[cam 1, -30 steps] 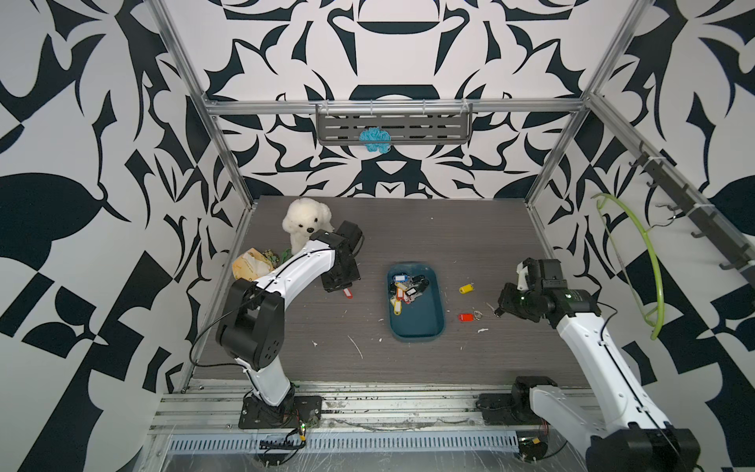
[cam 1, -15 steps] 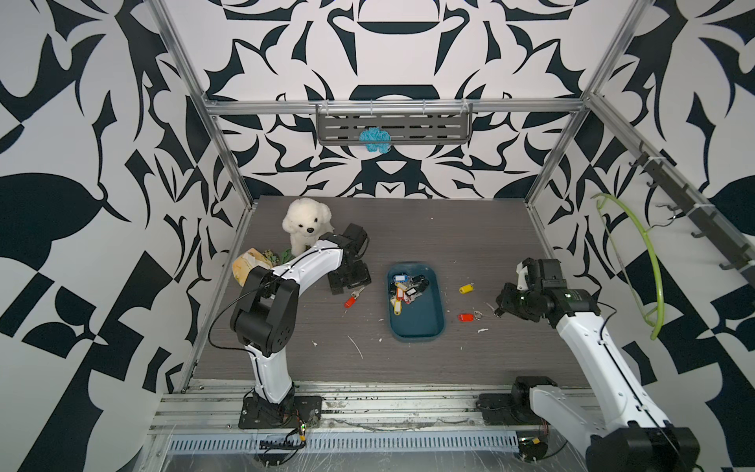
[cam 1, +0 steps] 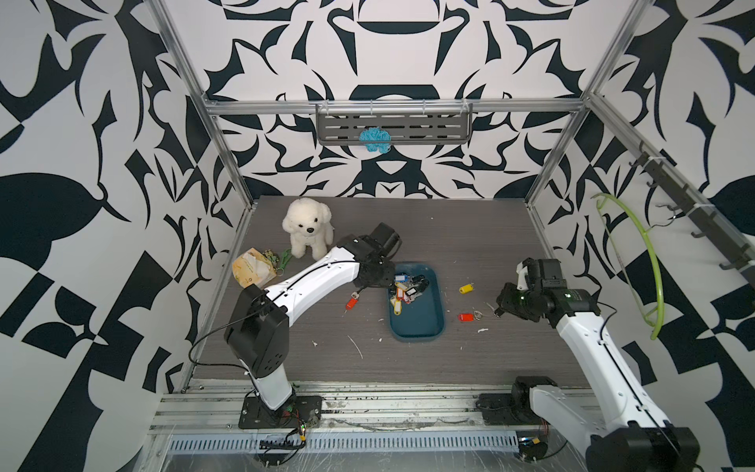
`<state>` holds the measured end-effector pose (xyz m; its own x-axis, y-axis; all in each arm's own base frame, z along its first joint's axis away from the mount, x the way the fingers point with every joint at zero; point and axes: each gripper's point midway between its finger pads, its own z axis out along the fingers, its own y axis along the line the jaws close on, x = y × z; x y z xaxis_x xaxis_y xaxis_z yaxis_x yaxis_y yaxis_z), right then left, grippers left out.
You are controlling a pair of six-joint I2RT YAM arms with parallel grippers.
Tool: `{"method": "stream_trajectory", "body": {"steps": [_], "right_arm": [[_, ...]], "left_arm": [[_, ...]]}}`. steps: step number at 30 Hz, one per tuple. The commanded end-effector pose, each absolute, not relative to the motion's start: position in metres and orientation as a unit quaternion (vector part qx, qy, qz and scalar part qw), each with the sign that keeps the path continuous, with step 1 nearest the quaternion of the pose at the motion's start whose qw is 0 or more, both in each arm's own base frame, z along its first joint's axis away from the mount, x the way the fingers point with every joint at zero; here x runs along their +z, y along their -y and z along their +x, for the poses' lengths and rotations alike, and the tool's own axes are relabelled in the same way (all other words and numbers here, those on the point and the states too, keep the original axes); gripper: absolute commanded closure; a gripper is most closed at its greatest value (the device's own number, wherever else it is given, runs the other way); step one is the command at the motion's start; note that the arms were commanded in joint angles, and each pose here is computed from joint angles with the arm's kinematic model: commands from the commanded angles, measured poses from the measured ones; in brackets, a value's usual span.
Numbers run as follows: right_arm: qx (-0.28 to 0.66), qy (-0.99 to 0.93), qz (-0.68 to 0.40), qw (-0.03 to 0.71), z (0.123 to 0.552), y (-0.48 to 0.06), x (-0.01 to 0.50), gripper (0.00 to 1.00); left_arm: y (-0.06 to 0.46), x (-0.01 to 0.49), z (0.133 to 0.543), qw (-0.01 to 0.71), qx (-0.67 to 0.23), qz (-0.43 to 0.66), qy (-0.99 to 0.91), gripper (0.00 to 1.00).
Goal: Take the keys out of the storage box
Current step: Pick up the key from the storage box.
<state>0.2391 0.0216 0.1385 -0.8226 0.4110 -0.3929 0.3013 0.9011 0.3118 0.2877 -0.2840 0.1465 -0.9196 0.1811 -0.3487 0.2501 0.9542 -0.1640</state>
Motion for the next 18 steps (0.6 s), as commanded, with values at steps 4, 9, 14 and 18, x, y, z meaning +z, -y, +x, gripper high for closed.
{"method": "stream_trajectory", "body": {"steps": [4,9,14,18], "right_arm": [[0.119,-0.945,0.188,0.240,0.241,-0.020,0.141,0.72],[0.118,-0.945,0.188,0.238,0.240,-0.020,0.140,0.73],[0.119,-0.945,0.188,0.240,0.241,-0.020,0.141,0.73],[0.119,-0.945,0.188,0.240,0.241,-0.020,0.141,0.73]], "left_arm": [[0.326,0.169,0.256,0.198,-0.089,0.236,-0.947,0.47],[0.349,0.149,0.246,0.163,-0.075,0.279,-0.944,0.57],[0.361,0.122,0.249,0.128,-0.056,0.308,-0.941,0.60],[0.362,0.100,0.254,0.102,-0.025,0.329,-0.938,0.65]]}}
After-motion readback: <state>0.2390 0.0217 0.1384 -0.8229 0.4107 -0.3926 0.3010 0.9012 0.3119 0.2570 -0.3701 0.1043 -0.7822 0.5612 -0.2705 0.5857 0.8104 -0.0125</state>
